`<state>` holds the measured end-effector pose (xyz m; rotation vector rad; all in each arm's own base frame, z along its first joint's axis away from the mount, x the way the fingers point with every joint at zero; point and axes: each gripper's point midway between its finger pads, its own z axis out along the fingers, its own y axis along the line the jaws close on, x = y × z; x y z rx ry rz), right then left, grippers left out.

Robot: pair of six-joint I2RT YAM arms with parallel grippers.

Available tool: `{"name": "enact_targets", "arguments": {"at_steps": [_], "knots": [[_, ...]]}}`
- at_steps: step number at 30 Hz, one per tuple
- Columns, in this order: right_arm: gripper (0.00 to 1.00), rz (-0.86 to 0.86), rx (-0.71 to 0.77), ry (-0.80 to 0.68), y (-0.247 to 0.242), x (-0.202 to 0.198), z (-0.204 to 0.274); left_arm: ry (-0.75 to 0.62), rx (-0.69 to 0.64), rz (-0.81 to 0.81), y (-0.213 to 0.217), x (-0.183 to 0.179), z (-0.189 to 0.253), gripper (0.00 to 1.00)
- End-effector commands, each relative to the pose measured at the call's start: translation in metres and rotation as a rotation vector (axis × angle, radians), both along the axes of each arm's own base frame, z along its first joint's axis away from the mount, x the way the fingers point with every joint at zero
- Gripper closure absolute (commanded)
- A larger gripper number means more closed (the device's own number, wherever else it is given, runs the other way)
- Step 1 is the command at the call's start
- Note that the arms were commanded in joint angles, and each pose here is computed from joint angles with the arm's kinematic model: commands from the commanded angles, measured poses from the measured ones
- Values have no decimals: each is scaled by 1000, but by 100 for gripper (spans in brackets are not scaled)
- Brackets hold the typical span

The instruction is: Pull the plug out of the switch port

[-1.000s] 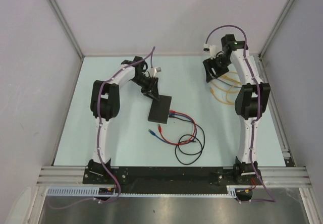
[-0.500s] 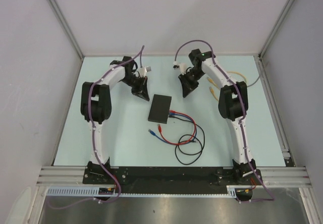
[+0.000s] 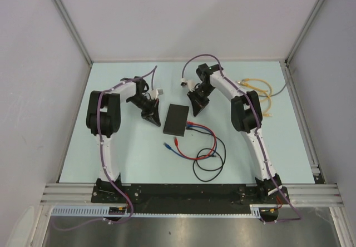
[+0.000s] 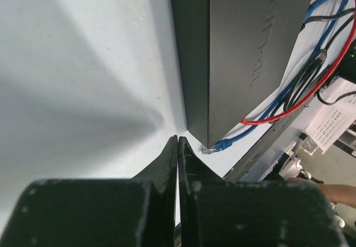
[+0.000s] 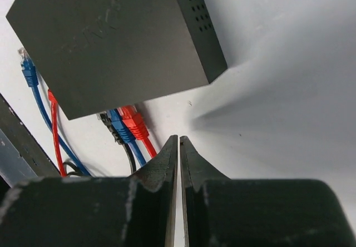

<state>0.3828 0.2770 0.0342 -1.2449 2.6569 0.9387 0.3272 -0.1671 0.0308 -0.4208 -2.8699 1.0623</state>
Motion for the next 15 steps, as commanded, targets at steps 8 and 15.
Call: {"name": "enact_targets", "arguments": {"at_steps": [8,15], "knots": [[91,-5,58,-31,23,17,-2,-41,-180,-38,-29,17,22,100],[91,-23,81,-105,35,40,-1,-74,-200,-47,-49,46,16,100]]}}
